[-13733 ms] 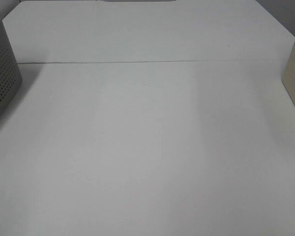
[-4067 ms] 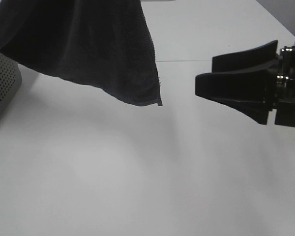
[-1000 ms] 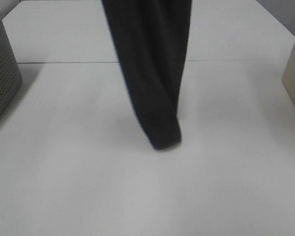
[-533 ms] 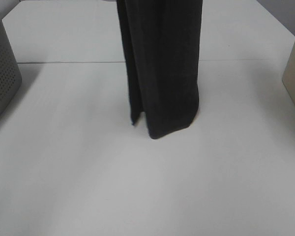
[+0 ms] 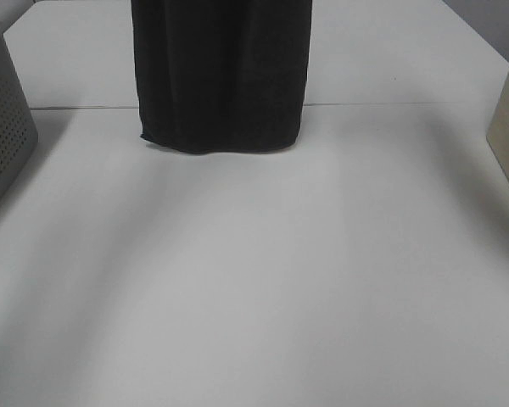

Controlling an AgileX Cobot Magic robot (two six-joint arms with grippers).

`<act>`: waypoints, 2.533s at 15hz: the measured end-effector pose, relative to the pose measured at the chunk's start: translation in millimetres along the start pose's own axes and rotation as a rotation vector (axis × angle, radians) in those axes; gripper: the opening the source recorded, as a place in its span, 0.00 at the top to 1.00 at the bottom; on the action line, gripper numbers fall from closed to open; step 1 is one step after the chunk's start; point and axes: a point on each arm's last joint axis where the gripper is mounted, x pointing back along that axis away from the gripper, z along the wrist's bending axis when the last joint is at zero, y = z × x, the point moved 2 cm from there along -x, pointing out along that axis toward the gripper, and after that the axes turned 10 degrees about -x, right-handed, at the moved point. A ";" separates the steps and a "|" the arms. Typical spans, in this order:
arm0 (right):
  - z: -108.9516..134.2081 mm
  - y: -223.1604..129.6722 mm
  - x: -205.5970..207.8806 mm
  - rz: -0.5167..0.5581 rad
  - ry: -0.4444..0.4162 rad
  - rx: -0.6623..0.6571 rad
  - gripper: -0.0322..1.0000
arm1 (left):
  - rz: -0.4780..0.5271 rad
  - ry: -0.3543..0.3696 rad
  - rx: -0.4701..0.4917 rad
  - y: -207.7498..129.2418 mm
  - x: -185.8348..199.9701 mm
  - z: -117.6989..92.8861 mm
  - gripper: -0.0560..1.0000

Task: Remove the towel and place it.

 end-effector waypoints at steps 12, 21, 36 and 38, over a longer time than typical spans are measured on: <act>-27.2 -36.0 -40.4 -0.182 -0.062 -0.075 0.96 | -0.058 0.157 0.044 -72.4 -29.1 16.6 0.95; -24.2 -56.8 -42.2 0.008 -0.041 -0.131 0.96 | 0.128 0.078 0.048 -90.2 -29.9 6.8 0.95; -10.5 -6.6 99.2 0.758 0.230 -0.336 0.96 | 0.977 -0.456 0.371 34.5 39.5 23.1 0.95; -7.4 -14.3 111.9 0.815 0.242 -0.345 0.96 | 1.068 -0.539 0.445 24.4 52.5 6.8 0.95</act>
